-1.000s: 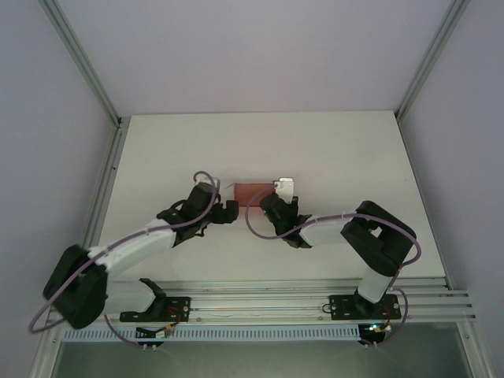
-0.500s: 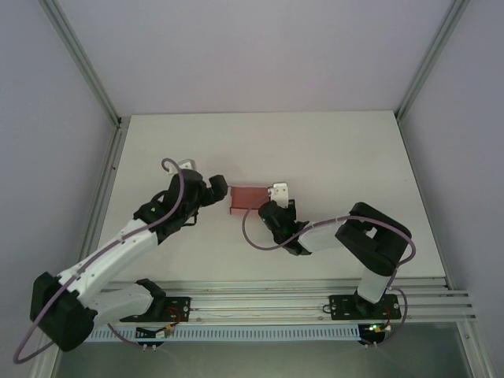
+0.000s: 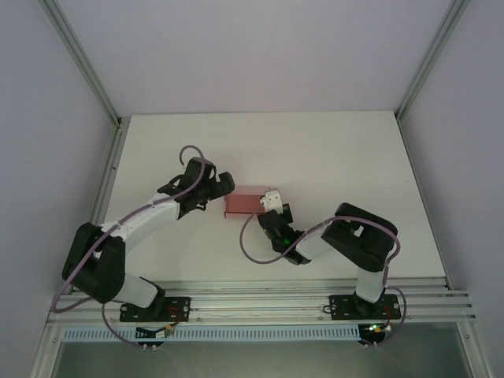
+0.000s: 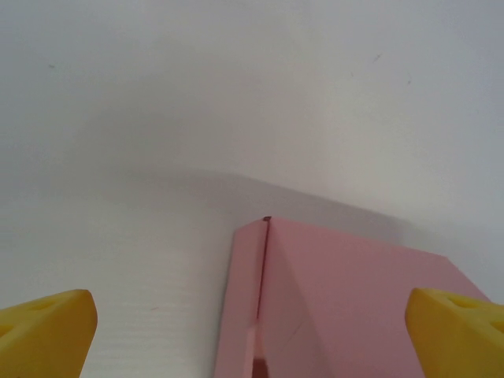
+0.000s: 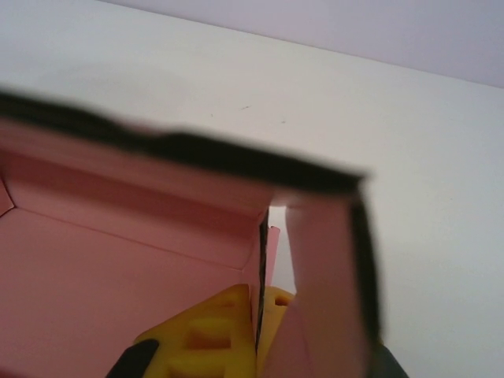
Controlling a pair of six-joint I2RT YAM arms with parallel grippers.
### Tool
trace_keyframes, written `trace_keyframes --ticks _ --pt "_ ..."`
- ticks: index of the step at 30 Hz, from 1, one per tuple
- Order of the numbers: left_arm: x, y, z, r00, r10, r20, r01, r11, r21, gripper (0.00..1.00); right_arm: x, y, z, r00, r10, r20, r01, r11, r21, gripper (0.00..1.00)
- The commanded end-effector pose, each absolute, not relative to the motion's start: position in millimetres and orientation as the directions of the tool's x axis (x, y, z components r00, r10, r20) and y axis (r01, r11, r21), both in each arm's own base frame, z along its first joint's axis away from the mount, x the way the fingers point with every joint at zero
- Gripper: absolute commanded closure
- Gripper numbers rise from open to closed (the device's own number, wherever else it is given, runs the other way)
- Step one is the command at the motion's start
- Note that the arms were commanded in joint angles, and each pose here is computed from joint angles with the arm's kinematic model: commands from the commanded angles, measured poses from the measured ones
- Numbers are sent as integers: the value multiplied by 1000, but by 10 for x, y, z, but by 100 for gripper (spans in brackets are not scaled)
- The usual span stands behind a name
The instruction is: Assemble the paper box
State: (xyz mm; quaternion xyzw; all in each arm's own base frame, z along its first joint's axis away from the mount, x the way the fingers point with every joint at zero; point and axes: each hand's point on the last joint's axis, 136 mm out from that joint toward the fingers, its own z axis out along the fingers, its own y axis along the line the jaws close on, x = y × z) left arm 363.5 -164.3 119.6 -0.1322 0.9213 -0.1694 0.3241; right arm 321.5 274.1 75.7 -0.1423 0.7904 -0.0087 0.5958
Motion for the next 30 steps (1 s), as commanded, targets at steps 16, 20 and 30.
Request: trace_keyframes --ticks 16,20,30 --pt "3459 -1915 527 -878 -234 -417 -28 895 -445 23 2763 2930 682 -360 -357 -862 -502 853 -143 35" --pt "3430 -1918 464 -884 -236 -402 -34 893 -449 25 2407 2917 570 -405 -440 -801 -646 758 -90 4" --pt "3378 -1924 370 -901 -195 -388 -9 902 -432 33 2366 2638 1132 -408 -280 -869 -571 821 4 0"
